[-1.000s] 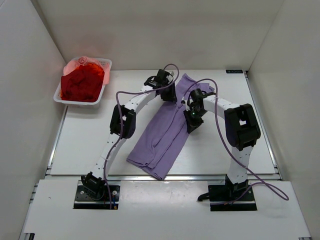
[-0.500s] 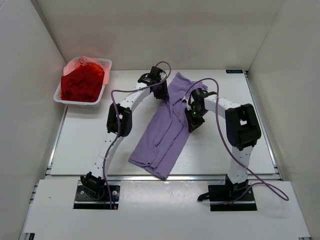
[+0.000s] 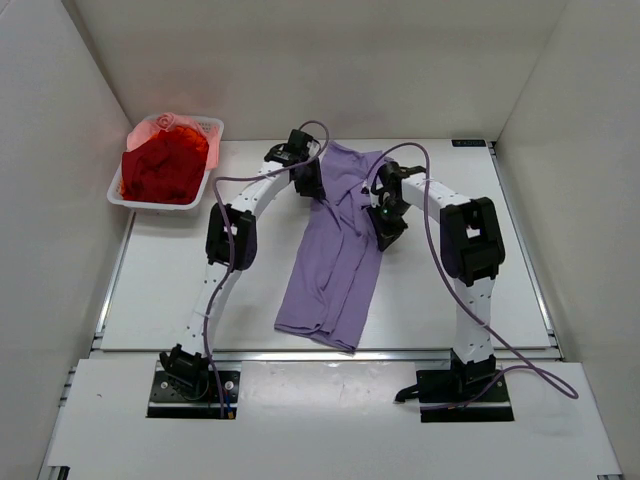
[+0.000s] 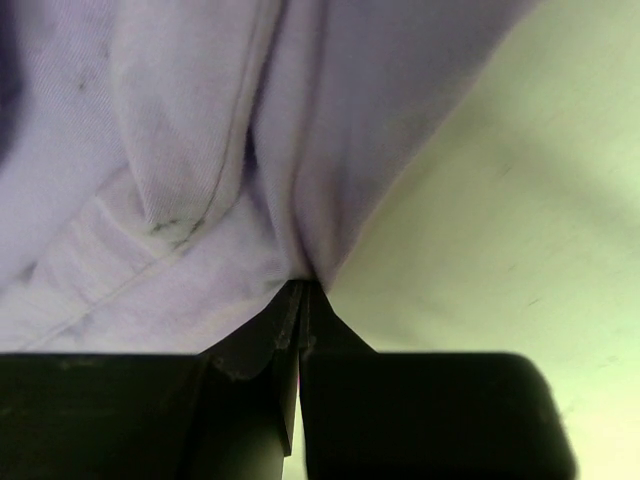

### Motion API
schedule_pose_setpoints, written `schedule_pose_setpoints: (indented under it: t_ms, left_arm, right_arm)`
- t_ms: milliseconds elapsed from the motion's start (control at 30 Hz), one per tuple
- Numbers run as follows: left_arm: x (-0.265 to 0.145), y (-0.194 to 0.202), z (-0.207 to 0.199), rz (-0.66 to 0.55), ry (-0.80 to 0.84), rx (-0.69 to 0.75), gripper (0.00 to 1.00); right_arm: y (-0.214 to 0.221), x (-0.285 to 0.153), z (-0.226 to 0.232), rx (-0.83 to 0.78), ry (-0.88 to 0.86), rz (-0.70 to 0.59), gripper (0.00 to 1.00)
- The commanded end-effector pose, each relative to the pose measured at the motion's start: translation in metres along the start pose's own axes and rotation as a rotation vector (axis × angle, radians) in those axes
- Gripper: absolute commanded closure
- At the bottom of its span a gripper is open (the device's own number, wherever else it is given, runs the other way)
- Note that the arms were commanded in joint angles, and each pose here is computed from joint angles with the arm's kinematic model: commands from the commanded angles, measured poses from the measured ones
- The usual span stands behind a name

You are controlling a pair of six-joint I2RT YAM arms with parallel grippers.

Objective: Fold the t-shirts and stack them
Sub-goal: Rotate the tshirt 90 degrees

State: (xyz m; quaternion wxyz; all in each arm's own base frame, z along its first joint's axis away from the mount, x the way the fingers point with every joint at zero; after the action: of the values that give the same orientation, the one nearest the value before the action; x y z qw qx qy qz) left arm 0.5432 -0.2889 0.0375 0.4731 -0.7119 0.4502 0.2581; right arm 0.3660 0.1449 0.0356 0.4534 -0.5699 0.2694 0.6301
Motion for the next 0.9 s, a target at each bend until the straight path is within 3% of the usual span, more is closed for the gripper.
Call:
schedule_pose_setpoints:
  t_ms: [0, 367, 433, 700, 867]
  left_arm:
    - [-0.008, 0.022, 0.086, 0.102, -0.272, -0.027, 0.65]
    - [-0.020, 0.009, 0.096, 0.052, -0.232, -0.110, 0.62]
    - [-0.020, -0.010, 0.090, 0.020, -0.202, -0.121, 0.61]
    - [-0.003, -0.039, 0.084, -0.045, -0.083, -0.169, 0.58]
    - [0.004, -0.043, 0.080, -0.066, -0.051, -0.146, 0.52]
  right_arm:
    - [-0.003, 0.022, -0.034, -0.047, 0.112, 0.049, 1.00]
    - [-0.055, 0.015, -0.051, -0.023, 0.103, -0.040, 0.99]
    - [-0.061, 0.020, -0.051, -0.019, 0.094, -0.037, 1.00]
    - [-0.044, 0.030, -0.013, -0.073, 0.012, -0.003, 1.00]
    - [-0.042, 0.011, 0.005, -0.120, 0.021, -0.070, 0.99]
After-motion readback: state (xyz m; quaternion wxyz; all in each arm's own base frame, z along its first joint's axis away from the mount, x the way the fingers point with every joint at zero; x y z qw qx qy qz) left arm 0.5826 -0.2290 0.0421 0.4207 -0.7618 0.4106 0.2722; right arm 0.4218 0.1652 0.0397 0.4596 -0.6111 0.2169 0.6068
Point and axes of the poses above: each gripper's point midway between its finger pads, its own x axis out along the fingers, its own z axis along the line the jaws close on, y = z × x, the point moved 2 cm from there along -x, back along the fingers, and after that the axes turned 2 degrees about -x, right-handed, at the moved point
